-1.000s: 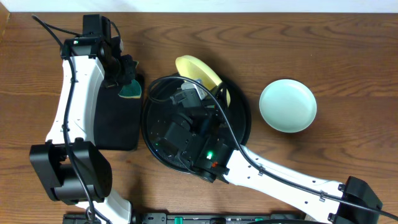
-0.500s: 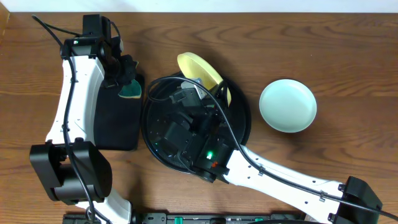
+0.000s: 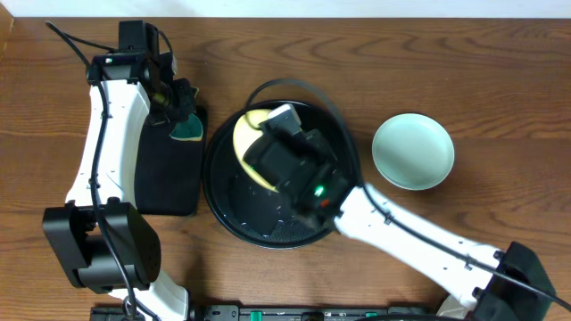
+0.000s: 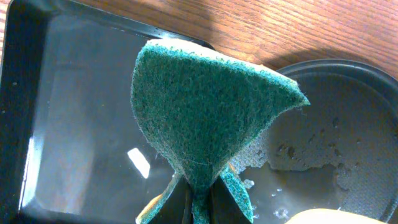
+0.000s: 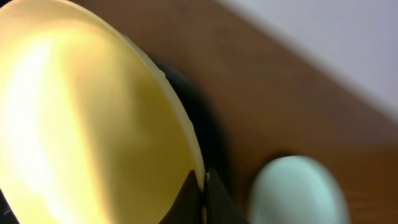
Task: Clean dirty plates on tray and stack at the side
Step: 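Carry the yellow plate right and set it on the mint plates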
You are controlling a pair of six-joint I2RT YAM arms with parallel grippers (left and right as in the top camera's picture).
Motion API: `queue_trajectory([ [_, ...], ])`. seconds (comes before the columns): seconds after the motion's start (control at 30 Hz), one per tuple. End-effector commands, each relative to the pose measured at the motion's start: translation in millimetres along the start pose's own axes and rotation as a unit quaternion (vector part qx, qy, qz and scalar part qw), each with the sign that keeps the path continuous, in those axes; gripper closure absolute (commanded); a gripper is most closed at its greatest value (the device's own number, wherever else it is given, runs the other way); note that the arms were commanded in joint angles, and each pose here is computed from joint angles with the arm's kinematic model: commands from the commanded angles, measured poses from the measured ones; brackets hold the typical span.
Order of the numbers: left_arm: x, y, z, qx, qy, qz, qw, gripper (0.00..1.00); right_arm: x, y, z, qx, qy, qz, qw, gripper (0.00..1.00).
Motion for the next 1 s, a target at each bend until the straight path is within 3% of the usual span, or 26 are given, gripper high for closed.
queue_trajectory([
  [0.0, -2, 4, 1, -0.004, 0.001, -0.006, 1.0, 0.92, 5, -6, 14, -0.184, -0.059, 0.057, 0.98, 0.99],
  [0.23, -2, 4, 1, -0.004, 0.001, -0.007, 1.0, 0.92, -3, -26, -20, -0.334, -0.15, 0.092, 0.926, 0.99],
  [0.37, -2, 4, 1, -0.004, 0.001, -0.007, 1.0, 0.93, -1, -41, -62, -0.356, -0.21, 0.103, 0.905, 0.99],
  [0.53, -2, 4, 1, -0.004, 0.001, -0.007, 1.0, 0.92, 26, -65, -134, -0.292, -0.3, 0.144, 0.897, 0.99],
  [0.67, -2, 4, 1, -0.004, 0.001, -0.007, 1.0, 0.93, 65, -76, -192, -0.19, -0.355, 0.195, 0.894, 0.99],
  [0.83, -2, 4, 1, -0.004, 0.0, -0.006, 1.0, 0.93, 113, -75, -248, -0.035, -0.377, 0.259, 0.889, 0.99],
  [0.97, -2, 4, 1, -0.004, 0.0, -0.006, 1.0, 0.92, 135, -72, -267, 0.023, -0.364, 0.287, 0.885, 0.99],
])
Point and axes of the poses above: each gripper's point midway between its finger pads, its own y axis back along the fingers, its own z axis along the line the jaws close on, x = y × z, the point moved 6 cm from there along y, back along the fingers, and after that the axes turned 1 degree about -y, right-handed, at the moved point
